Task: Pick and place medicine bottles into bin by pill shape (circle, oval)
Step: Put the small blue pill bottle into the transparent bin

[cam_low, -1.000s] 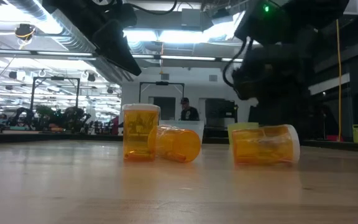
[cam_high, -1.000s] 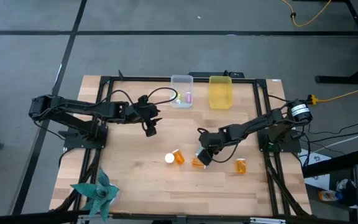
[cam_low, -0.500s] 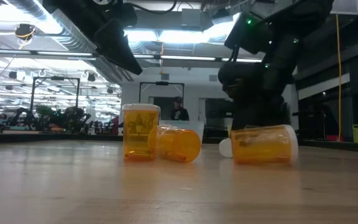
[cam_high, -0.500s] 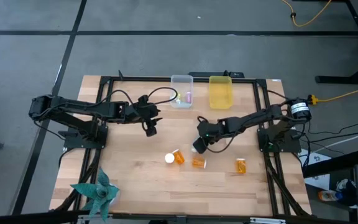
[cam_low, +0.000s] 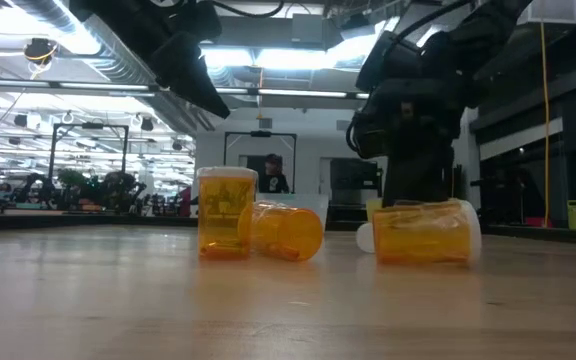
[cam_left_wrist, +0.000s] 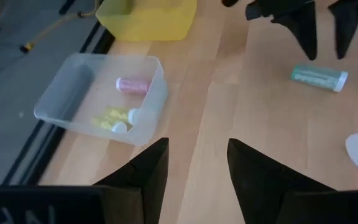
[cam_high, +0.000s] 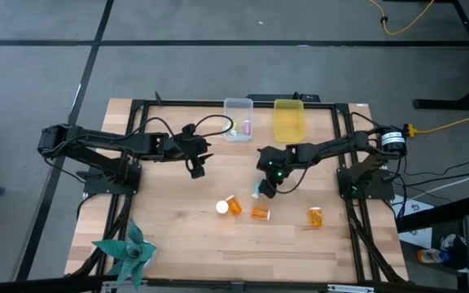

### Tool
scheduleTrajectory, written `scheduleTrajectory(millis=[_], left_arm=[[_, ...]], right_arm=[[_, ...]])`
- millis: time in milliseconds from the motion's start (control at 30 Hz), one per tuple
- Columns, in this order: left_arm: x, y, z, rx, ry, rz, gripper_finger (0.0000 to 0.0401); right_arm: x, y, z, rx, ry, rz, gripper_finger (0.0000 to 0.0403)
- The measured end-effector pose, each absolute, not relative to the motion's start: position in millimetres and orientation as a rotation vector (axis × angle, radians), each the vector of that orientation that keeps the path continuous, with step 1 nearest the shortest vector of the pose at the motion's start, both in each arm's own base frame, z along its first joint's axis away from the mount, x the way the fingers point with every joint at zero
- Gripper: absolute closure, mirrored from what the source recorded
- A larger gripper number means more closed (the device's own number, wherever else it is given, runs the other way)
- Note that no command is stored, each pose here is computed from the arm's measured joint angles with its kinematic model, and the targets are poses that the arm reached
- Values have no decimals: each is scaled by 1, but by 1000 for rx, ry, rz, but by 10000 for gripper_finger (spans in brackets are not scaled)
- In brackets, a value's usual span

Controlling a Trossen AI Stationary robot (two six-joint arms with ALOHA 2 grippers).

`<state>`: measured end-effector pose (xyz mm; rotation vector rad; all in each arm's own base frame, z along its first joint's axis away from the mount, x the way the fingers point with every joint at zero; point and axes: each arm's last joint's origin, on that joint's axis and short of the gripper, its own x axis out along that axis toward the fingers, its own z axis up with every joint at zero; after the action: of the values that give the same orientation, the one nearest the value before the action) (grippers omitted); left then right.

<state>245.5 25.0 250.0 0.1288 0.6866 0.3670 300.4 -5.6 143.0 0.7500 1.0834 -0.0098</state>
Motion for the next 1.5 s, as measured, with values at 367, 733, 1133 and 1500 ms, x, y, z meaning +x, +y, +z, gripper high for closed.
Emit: scheduleTrajectory(millis=[367,733,1133,1500], left_arm=[[247,26,252,139,664,367,244],[247,26,252,139,665,367,244],[247,26,252,139,665,366,244],[247,26,252,139,664,366,244]], right_arm=[[302,41,144,764,1046,-152,245],[303,54,132,851,1037,-299,245],[313,50,125,911,891,-499,245],[317,8,126,877,799,-654,245]])
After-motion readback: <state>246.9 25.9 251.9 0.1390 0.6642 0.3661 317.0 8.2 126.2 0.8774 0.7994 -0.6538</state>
